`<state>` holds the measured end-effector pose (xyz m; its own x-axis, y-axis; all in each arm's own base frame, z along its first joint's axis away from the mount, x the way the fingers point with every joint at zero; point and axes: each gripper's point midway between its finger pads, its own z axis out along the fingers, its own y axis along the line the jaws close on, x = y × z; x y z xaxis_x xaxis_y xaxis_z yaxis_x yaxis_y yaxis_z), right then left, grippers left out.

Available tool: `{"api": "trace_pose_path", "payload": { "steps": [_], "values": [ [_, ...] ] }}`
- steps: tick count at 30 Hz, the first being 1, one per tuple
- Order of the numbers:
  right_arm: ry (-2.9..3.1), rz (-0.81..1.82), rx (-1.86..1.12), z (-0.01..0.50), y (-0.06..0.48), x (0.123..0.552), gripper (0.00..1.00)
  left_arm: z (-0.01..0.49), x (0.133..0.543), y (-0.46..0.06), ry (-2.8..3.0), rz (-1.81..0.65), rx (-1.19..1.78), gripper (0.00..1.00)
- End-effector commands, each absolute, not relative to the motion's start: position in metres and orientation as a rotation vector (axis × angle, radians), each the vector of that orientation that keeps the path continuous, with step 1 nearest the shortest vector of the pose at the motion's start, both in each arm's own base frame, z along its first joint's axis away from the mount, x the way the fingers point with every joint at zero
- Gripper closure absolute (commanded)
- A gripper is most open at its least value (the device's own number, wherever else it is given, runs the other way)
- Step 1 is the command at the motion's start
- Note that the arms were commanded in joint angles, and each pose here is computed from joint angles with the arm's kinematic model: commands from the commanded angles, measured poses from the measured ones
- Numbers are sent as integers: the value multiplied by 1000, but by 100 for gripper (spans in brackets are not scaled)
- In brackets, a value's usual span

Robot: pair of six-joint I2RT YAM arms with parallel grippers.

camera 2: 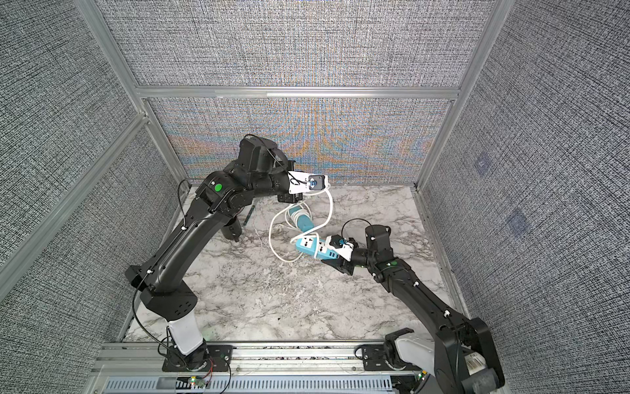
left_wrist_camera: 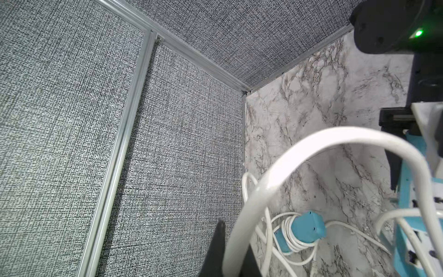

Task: Wrap the cord around the power strip
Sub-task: Wrap the power cord around the power strip.

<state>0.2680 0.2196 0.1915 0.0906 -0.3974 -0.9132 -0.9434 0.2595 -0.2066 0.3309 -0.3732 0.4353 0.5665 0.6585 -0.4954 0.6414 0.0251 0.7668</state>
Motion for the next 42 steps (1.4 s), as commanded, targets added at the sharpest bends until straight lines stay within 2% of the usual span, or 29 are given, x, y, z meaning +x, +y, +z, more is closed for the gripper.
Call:
{"api": "trace_pose_path", "payload": {
  "steps": [1, 9, 14, 25, 36, 42],
  "values": [
    [1216, 746, -1380, 228, 239, 245, 100, 440, 335, -378, 1073, 37, 1641, 100],
    [942, 642, -1309, 294, 247, 221, 100, 410, 347, -379, 1145, 51, 1678, 100],
    [819, 558, -1145, 341, 232, 210, 100, 394, 351, -379, 1206, -2, 1688, 100],
    [591, 444, -647, 412, 172, 197, 100, 367, 338, -399, 1342, -344, 1666, 100],
    [598, 320, -300, 443, 124, 228, 100, 348, 322, -425, 1425, -668, 1572, 100],
    [760, 85, -171, 448, 97, 268, 100, 334, 314, -425, 1462, -630, 1571, 100]
  ]
}}
